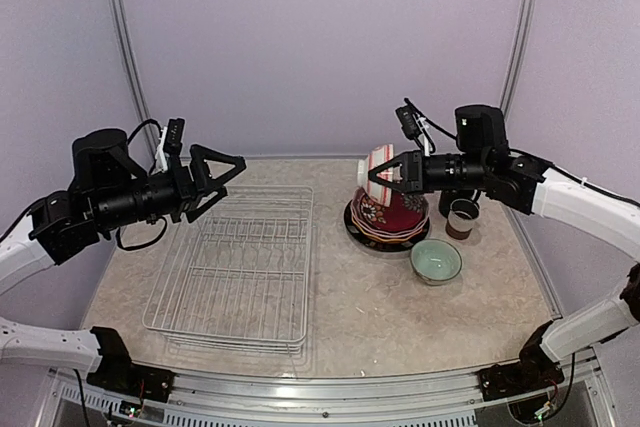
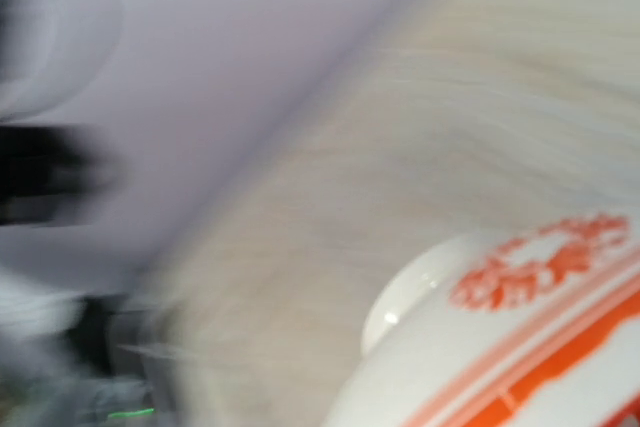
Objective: Unload the mixed dishes from the dish rack
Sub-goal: Place the bowl in the bowl, then reset both arms
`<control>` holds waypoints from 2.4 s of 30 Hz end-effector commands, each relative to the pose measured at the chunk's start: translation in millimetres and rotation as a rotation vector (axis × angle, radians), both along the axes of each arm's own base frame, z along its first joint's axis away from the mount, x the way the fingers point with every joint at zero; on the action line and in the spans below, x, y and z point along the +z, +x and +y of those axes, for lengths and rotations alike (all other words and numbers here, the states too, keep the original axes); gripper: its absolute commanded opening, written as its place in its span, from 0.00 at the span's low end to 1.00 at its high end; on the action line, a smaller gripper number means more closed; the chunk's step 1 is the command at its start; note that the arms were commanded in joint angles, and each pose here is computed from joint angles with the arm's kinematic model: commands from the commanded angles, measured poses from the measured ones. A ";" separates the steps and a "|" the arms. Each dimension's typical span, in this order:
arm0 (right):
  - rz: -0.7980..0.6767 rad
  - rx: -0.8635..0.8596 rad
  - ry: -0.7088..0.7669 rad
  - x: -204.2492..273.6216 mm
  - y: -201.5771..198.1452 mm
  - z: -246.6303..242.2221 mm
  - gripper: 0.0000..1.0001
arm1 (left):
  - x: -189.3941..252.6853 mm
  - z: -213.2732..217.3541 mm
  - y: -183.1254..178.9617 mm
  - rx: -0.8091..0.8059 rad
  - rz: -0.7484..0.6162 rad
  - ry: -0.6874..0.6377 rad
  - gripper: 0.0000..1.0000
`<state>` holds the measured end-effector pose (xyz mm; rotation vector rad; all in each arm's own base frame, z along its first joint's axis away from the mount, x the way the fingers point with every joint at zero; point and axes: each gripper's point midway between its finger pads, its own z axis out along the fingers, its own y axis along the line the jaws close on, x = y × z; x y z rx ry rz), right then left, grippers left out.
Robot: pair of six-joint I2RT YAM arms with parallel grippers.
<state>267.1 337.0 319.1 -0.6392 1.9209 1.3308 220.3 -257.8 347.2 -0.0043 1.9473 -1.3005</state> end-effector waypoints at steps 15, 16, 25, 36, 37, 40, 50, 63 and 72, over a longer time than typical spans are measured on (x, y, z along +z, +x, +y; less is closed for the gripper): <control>0.144 -0.413 -0.936 -170.5 4.7 -151.7 0.00 | -54.6 5.1 12.0 0.039 0.126 0.249 0.99; 0.148 -0.409 -0.943 -174.4 5.1 -151.3 0.00 | -54.7 5.2 11.9 0.039 0.126 0.250 0.99; 0.154 -0.385 -1.025 -194.9 13.3 -148.7 0.00 | -60.5 7.1 12.5 0.047 0.139 0.264 0.99; 0.172 -0.335 -1.145 -222.5 9.3 -143.6 0.00 | -65.7 8.7 13.6 0.052 0.154 0.275 0.99; 0.170 -0.326 -1.151 -223.4 8.2 -141.3 0.01 | -66.3 8.6 13.7 0.052 0.155 0.276 0.99; 0.164 -0.313 -1.154 -221.6 7.0 -134.8 0.10 | -67.8 8.9 14.1 0.053 0.159 0.279 0.99; 0.135 -0.311 -1.134 -199.2 7.9 -119.9 0.33 | -70.1 10.9 15.8 0.049 0.169 0.278 0.99; 0.010 -0.308 -0.832 -130.3 23.3 -77.2 0.75 | -77.4 33.8 26.6 0.051 0.233 0.237 0.99; -0.119 -0.323 -0.554 -70.3 54.4 -59.9 0.99 | -80.6 96.5 58.4 0.183 0.314 0.308 0.99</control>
